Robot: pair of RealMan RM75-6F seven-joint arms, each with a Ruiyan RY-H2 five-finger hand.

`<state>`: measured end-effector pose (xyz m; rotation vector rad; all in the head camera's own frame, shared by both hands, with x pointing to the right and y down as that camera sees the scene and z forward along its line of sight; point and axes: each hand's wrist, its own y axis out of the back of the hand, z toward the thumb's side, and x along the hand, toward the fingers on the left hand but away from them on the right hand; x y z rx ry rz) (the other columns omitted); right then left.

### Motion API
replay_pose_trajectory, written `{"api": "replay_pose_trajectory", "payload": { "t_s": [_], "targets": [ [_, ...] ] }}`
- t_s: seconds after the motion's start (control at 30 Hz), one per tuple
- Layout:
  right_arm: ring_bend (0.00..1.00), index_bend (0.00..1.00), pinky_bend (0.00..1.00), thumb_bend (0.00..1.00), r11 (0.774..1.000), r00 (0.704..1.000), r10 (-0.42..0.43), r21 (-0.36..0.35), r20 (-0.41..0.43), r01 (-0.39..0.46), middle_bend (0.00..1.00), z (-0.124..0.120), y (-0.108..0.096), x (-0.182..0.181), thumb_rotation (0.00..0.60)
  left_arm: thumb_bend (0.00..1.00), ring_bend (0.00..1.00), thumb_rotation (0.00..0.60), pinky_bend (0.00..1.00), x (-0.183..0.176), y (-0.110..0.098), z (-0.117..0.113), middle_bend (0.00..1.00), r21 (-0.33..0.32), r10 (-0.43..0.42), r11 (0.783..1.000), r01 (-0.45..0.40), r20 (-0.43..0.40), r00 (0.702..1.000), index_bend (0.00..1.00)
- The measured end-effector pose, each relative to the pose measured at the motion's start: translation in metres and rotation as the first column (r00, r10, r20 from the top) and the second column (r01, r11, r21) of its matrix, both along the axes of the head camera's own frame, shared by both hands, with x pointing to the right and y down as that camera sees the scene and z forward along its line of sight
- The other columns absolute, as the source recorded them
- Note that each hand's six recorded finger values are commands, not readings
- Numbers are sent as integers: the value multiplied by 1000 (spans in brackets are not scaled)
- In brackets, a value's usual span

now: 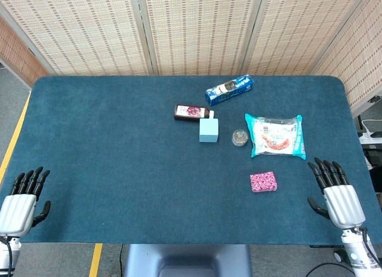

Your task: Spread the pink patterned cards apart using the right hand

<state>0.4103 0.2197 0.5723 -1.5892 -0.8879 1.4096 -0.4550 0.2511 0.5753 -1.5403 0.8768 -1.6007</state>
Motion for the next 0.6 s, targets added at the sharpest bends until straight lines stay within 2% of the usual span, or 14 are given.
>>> {"api": "replay_pose_trajectory", "payload": {
  "t_s": [0.13, 0.3, 0.47, 0.6],
  "targets": [
    [0, 0, 0, 214, 1000, 1000, -12, -22, -4, 12, 0, 5, 1, -3, 600, 452, 0, 600, 73, -1, -1, -1, 0, 12, -4, 1000, 4, 22, 1000, 0],
    [0, 0, 0, 214, 998, 999, -34, -46, -20, 33, 0, 14, -1, -7, 600, 451, 0, 600, 74, 0, 0, 0, 0, -2, -8, 1000, 8, 11, 1000, 0],
    [0, 1, 0, 213, 991, 994, -97, -96, -55, 91, 0, 31, -6, -18, 600, 452, 0, 600, 74, -1, -1, -1, 0, -5, -11, 1000, 11, 6, 1000, 0],
    [0, 25, 0, 214, 975, 982, -171, -153, -80, 158, 15, 47, -12, -30, 600, 452, 0, 600, 74, -2, 1, -1, 0, -18, -13, 1000, 13, 4, 1000, 0]
  ]
}}
